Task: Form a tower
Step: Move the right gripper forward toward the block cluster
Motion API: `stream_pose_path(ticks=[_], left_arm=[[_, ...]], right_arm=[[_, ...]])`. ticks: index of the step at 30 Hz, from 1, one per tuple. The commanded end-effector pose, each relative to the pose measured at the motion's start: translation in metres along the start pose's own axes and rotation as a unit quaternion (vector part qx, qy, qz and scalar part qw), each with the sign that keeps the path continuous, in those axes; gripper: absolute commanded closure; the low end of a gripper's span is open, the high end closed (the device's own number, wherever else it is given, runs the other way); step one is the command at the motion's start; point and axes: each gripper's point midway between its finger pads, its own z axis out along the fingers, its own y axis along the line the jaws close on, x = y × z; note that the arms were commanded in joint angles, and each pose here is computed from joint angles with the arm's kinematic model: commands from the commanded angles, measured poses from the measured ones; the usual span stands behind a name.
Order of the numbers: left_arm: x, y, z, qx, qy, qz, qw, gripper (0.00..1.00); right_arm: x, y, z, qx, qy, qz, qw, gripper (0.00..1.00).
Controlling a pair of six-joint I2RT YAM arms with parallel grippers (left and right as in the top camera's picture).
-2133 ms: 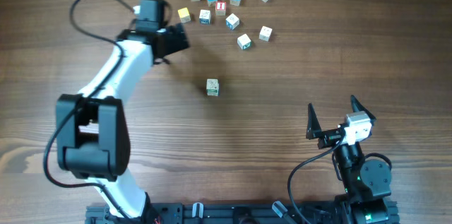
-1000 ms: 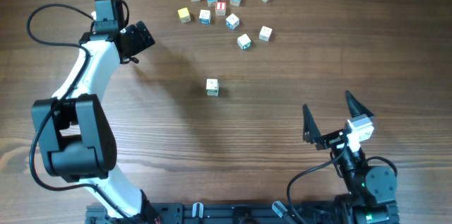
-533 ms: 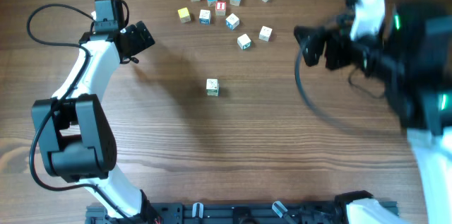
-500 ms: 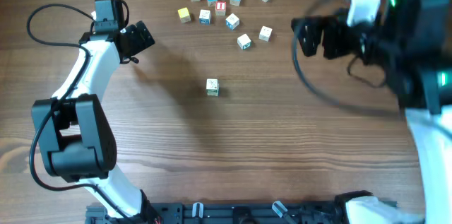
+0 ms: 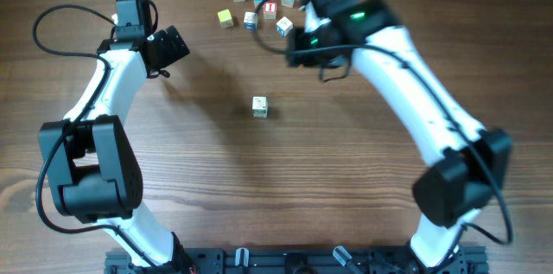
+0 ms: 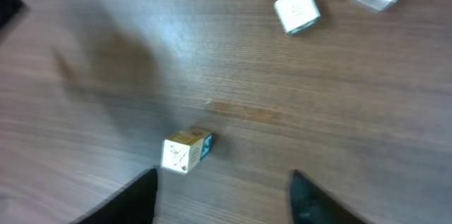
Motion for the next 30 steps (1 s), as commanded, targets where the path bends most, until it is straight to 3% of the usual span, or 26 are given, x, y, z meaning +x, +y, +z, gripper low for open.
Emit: stream_pose_path(ticks=[1, 6, 14, 20, 25, 30], left_arm=[[-0.002, 0.001, 0.002, -0.003, -0.002, 0.002, 1.000, 0.00], [-0.002, 0.001, 0.002, -0.003, -0.001, 0.002, 1.000, 0.00], [-0.002, 0.001, 0.002, -0.003, -0.002, 0.002, 1.000, 0.00], [-0.002, 0.001, 0.002, -0.003, -0.002, 0.002, 1.000, 0.00], [-0.002, 0.001, 0.002, -0.003, -0.002, 0.002, 1.000, 0.00], [-0.002, 0.001, 0.002, -0.003, -0.002, 0.002, 1.000, 0.00]], right_arm=[[0.018, 0.013, 0.053, 0.059, 0.020, -0.015, 0.998, 0.26], [0.051, 0.049, 0.111, 0.077, 0.036, -0.053, 0.995, 0.10], [0.080, 0.040, 0.143, 0.124, 0.048, 0.012, 0.991, 0.12], [0.094, 0.035, 0.160, 0.128, 0.068, 0.047, 0.988, 0.29], [0.090, 0.038, 0.161, 0.122, 0.059, 0.048, 0.990, 0.57], [0.086, 0.034, 0.161, 0.131, 0.048, 0.044, 0.989, 0.59]])
